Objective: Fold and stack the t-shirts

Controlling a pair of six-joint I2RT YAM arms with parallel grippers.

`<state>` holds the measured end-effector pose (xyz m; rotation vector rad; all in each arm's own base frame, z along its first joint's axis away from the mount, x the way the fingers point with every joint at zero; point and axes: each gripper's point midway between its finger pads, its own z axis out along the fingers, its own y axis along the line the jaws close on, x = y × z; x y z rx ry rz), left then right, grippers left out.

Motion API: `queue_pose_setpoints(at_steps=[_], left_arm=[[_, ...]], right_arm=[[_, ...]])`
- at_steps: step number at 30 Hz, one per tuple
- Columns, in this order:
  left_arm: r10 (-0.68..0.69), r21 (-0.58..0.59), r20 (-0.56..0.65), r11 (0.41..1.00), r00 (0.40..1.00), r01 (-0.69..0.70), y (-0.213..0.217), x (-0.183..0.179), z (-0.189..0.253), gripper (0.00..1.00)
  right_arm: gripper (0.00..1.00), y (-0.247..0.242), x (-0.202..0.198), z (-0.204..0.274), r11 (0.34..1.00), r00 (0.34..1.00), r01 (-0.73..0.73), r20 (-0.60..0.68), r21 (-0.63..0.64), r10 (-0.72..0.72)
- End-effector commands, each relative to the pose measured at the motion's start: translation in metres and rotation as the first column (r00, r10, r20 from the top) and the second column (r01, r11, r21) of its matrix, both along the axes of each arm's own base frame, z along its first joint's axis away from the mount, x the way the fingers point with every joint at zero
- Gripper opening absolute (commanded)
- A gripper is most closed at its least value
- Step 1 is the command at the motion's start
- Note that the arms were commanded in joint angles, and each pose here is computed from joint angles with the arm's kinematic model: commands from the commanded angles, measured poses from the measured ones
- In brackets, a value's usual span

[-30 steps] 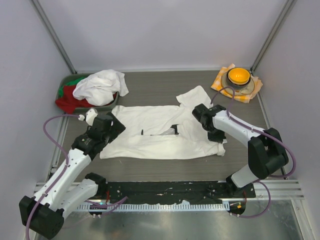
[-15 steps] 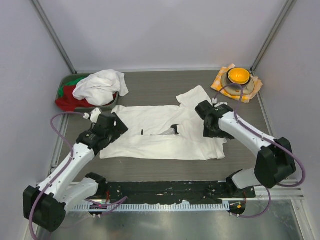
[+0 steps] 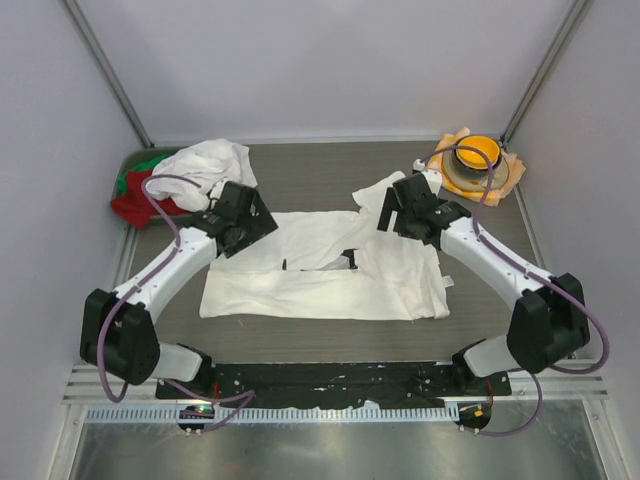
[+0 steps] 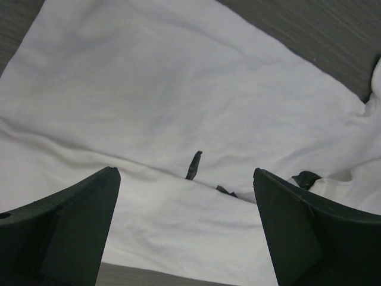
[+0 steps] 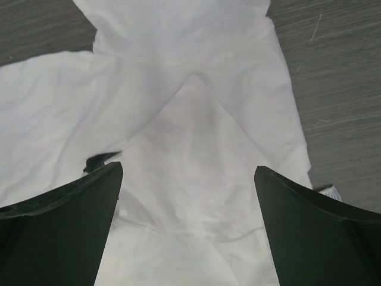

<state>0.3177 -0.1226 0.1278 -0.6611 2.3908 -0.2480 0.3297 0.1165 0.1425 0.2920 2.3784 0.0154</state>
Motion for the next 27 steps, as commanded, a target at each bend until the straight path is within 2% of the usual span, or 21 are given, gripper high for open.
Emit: queue_pose_setpoints(at_steps=[1,2,6,7,12,15,18,21,23,24,27], left_arm=[[-0.008,0.032,0.052,0.999,0.999,0.006,-0.005,0.042,0.021,1.00],[-0.009,0.050,0.048,0.999,0.999,0.007,-0.008,0.058,0.022,1.00],[0.025,0.099,0.002,0.995,1.000,-0.025,-0.004,0.086,0.016,1.00],[0.038,0.098,0.007,0.994,0.999,-0.038,-0.004,0.092,0.017,1.00],[0.049,0.116,-0.040,0.992,0.998,-0.044,-0.009,0.110,-0.008,1.00],[0.032,0.090,-0.072,0.996,0.997,-0.026,-0.014,0.104,-0.013,1.00],[0.034,0.079,-0.080,0.996,0.996,-0.027,-0.014,0.084,-0.019,1.00],[-0.009,0.064,-0.100,0.998,0.995,0.015,-0.020,0.059,-0.017,1.00],[-0.043,0.066,-0.118,0.996,0.992,0.051,-0.025,0.039,-0.018,1.00],[-0.053,0.070,-0.132,0.996,0.990,0.062,-0.022,0.024,-0.022,1.00],[-0.091,0.055,-0.185,0.993,0.979,0.103,-0.021,-0.008,-0.040,1.00]], right_arm=[[0.99,-0.002,0.068,0.015,0.995,0.991,0.042,0.125,0.093,-0.053],[1.00,-0.010,0.076,0.015,0.994,0.987,0.072,0.134,0.088,-0.084],[0.99,-0.039,0.122,0.013,0.975,0.969,0.163,0.162,0.153,-0.187],[0.98,-0.038,0.132,-0.007,0.976,0.975,0.166,0.122,0.144,-0.184],[0.97,-0.010,0.172,-0.009,0.970,0.989,0.060,0.118,0.236,-0.090],[0.96,0.017,0.157,-0.011,0.946,0.994,-0.016,0.106,0.324,-0.019],[0.96,0.033,0.131,-0.010,0.952,0.997,-0.039,0.075,0.305,0.017],[0.96,0.054,0.096,-0.009,0.959,0.997,-0.078,0.032,0.272,0.072],[0.96,0.058,0.070,-0.021,0.974,0.995,-0.091,-0.018,0.207,0.096],[0.97,0.071,0.054,-0.019,0.973,0.989,-0.141,-0.020,0.184,0.147],[0.97,0.071,0.021,-0.038,0.979,0.981,-0.159,-0.089,0.128,0.171]])
